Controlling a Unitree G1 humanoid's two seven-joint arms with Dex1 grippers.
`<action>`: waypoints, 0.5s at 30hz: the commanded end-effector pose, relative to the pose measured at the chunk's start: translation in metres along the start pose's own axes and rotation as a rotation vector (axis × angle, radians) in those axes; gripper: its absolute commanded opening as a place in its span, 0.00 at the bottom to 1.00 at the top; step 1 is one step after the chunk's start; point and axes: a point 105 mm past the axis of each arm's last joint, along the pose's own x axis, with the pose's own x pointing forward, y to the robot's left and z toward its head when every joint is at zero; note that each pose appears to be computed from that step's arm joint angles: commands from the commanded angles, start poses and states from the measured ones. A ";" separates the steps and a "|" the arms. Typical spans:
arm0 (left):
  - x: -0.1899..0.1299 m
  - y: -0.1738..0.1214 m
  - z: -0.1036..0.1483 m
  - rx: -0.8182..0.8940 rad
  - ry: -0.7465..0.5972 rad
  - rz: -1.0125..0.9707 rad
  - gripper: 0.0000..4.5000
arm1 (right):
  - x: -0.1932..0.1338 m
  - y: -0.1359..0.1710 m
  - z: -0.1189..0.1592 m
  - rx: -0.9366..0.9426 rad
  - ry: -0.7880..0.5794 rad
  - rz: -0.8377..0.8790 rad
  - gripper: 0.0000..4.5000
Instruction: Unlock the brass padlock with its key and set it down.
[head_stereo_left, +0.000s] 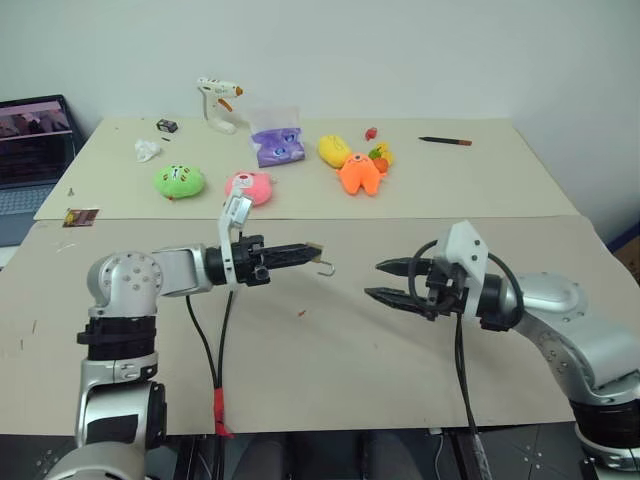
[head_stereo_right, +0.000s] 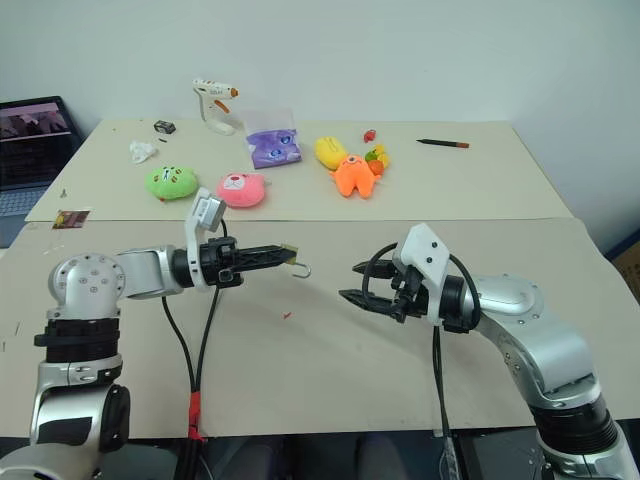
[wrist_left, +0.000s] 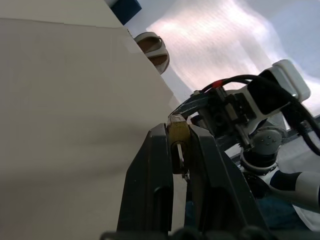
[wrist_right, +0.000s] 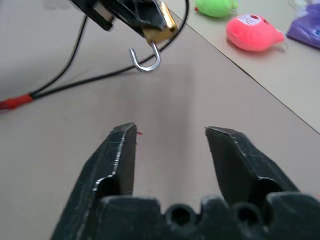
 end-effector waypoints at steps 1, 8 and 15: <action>-0.013 0.004 -0.012 -0.061 0.001 0.011 0.01 | -0.004 0.002 0.026 -0.048 -0.041 0.012 0.92; 0.015 0.048 -0.054 -0.319 0.018 0.206 0.01 | 0.007 0.005 0.043 -0.063 -0.092 0.000 0.99; 0.036 0.077 -0.089 -0.392 0.089 0.416 0.26 | 0.009 0.010 0.042 -0.051 -0.100 -0.016 1.00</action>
